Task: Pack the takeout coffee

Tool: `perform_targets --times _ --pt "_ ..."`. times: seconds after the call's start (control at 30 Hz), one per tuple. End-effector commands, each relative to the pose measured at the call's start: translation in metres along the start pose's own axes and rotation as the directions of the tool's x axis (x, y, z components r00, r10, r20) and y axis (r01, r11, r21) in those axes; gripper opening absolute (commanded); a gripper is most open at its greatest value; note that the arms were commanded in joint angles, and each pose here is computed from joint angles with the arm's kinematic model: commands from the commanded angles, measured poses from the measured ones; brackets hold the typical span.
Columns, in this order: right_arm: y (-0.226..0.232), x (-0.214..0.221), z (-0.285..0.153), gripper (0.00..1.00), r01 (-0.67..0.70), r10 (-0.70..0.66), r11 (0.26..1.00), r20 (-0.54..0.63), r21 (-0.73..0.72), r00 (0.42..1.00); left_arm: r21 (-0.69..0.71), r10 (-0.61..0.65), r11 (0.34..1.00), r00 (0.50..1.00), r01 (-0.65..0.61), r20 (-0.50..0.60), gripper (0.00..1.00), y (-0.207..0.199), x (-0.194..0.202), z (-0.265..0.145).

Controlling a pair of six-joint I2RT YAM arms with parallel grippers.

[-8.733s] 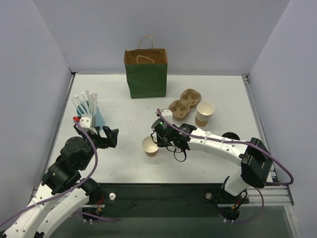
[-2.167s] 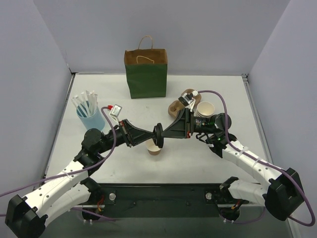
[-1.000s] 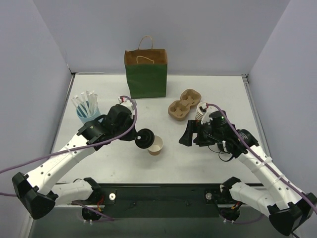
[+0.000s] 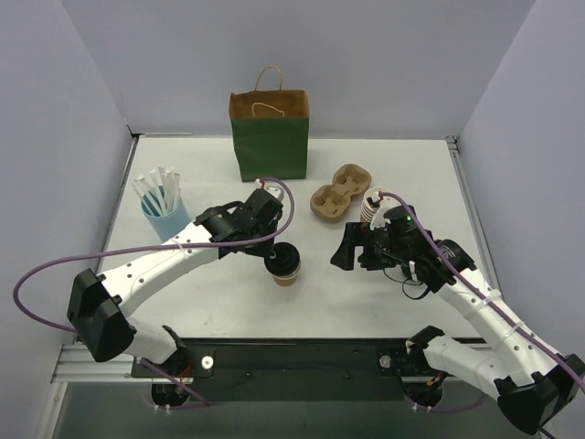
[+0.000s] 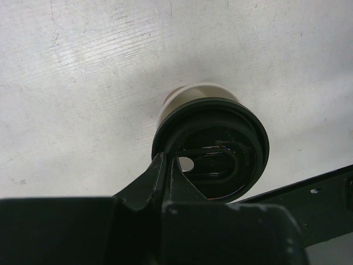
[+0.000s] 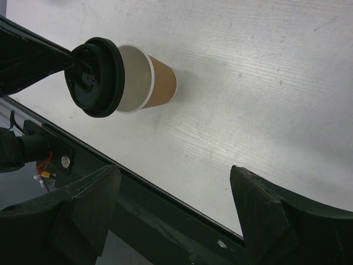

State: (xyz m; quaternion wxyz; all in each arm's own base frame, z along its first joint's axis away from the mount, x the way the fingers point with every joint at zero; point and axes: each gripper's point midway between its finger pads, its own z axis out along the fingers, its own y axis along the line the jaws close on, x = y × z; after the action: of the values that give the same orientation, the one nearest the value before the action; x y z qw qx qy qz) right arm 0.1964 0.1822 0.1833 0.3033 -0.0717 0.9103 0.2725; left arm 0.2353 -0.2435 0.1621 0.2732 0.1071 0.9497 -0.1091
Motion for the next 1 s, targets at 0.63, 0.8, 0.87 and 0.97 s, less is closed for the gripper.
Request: perform_targets --times 0.63,0.8,0.87,0.97 --pt "0.004 0.004 0.007 0.82 0.0 -0.001 1.0 -0.018 -0.015 1.0 -0.002 0.02 1.0 1.0 -0.02 -0.003 0.0 -0.006 0.0 0.026" --pt "0.004 0.003 0.007 0.82 0.001 -0.002 1.0 -0.018 -0.016 1.0 -0.001 0.021 1.0 1.0 -0.021 -0.008 0.0 -0.007 0.002 0.028" --pt "0.004 0.003 0.007 0.82 0.003 -0.003 1.0 -0.016 -0.016 1.0 0.0 0.02 1.0 1.0 -0.02 -0.005 0.0 -0.007 0.001 0.029" --pt "0.005 0.002 0.006 0.82 0.005 -0.005 1.0 -0.016 -0.018 1.0 0.004 0.022 1.0 1.0 -0.022 0.0 0.0 -0.009 -0.001 0.028"
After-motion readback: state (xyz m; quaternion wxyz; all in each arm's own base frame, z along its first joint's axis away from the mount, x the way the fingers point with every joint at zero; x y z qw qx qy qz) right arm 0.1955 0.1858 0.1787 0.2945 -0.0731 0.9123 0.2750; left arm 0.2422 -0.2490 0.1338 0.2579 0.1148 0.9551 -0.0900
